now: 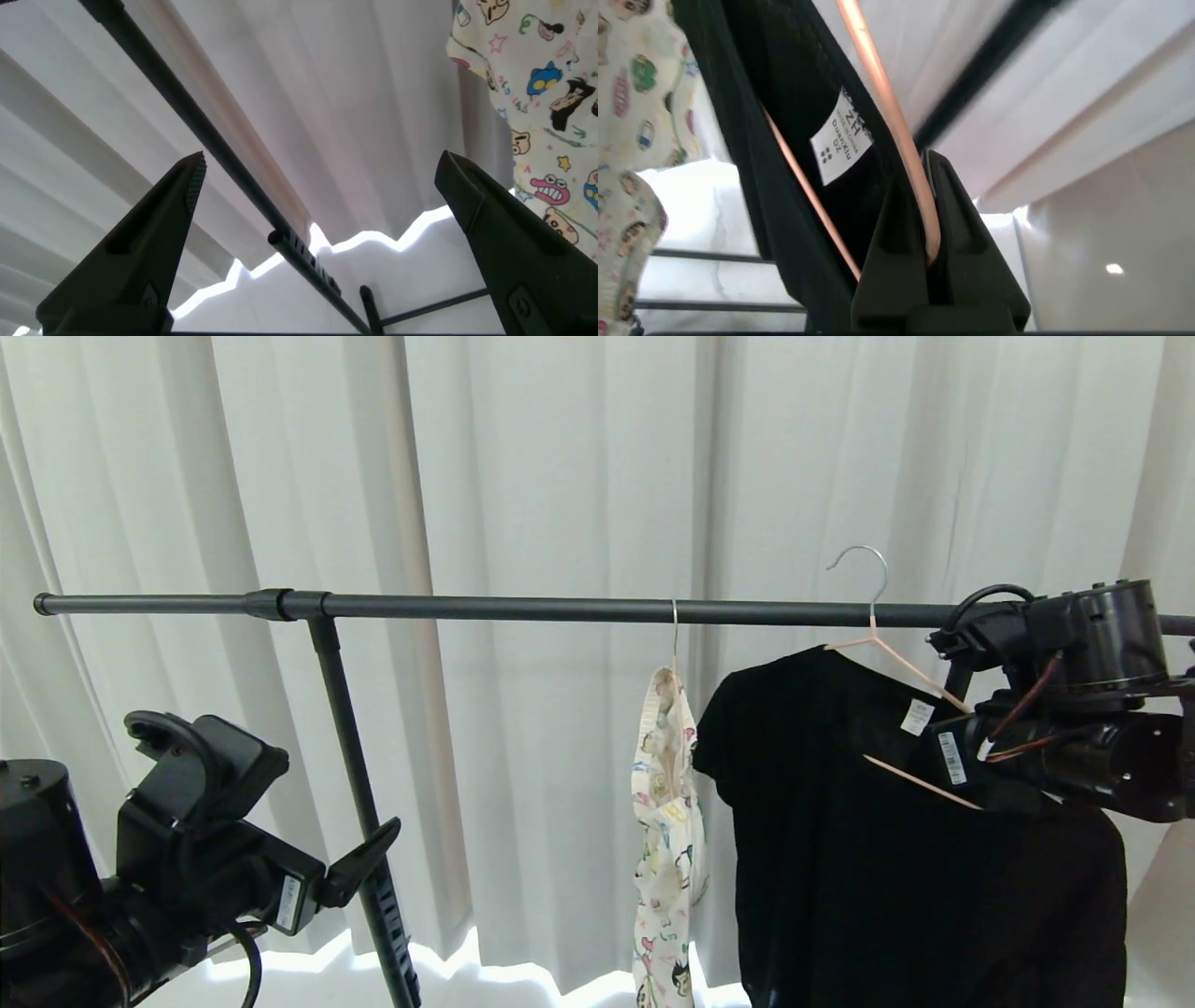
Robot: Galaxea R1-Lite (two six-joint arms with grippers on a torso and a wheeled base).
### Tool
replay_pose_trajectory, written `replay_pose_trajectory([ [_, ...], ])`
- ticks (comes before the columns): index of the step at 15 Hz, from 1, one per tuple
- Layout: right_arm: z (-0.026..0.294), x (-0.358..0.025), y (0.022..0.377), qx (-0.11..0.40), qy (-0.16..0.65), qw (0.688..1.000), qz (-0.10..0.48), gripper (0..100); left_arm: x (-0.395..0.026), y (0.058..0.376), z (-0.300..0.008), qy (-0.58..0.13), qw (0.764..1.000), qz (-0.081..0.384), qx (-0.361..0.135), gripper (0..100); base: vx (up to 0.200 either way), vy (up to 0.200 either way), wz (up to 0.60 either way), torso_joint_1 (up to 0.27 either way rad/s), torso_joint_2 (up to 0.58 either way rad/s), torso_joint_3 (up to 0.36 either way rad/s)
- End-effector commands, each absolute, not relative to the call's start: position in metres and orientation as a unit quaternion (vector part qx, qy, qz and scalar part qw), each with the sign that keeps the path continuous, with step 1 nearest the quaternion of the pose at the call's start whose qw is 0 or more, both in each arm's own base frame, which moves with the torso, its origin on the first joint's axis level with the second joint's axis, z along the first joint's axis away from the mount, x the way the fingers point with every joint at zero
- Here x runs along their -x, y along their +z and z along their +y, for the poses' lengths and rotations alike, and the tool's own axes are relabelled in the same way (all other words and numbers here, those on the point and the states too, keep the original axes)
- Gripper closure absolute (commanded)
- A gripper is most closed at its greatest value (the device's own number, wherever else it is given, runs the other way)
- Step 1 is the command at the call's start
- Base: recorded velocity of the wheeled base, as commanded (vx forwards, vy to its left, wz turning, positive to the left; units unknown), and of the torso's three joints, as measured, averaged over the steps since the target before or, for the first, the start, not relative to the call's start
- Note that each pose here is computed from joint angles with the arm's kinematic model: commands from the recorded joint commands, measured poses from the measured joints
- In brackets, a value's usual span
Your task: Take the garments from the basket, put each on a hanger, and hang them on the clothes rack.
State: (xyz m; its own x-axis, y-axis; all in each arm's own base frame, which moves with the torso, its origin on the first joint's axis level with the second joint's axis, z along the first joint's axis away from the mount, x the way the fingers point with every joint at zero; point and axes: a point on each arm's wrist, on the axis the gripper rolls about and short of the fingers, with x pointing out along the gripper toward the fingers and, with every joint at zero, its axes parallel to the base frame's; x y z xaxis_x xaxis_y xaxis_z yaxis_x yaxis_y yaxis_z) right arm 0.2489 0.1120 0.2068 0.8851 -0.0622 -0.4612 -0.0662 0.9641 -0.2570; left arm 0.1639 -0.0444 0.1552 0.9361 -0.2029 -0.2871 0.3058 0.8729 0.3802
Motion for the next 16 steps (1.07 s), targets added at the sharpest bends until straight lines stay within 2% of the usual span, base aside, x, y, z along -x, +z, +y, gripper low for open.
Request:
replay_pose_trajectory([
  [1, 0.123, -0.268, 0.189, 0.149, -0.009, 0.953, 0.262, 100, -0.163, 0.155, -0.045, -0.135, 0.960, 0.118, -0.215, 0, 0.000, 0.000, 0.00, 0.000, 0.00, 0.000],
  [6, 0.132, -0.276, 0.175, 0.161, -0.007, 0.947, 0.277, 100, -0.155, 0.154, -0.043, -0.134, 0.961, 0.115, -0.214, 0, 0.000, 0.000, 0.00, 0.000, 0.00, 0.000],
  [13, 0.133, -0.276, 0.173, 0.165, -0.012, 0.946, 0.277, 100, -0.151, 0.154, -0.042, -0.133, 0.961, 0.112, -0.214, 0, 0.000, 0.000, 0.00, 0.000, 0.00, 0.000],
  [14, 0.134, -0.274, 0.175, 0.165, -0.010, 0.947, 0.275, 0, -0.151, 0.154, -0.042, -0.133, 0.961, 0.112, -0.214, 0, 0.000, 0.000, 0.00, 0.000, 0.00, 0.000],
  [16, 0.133, -0.271, 0.179, 0.162, -0.010, 0.949, 0.270, 0, -0.151, 0.154, -0.042, -0.133, 0.961, 0.112, -0.214, 0, 0.000, 0.000, 0.00, 0.000, 0.00, 0.000],
])
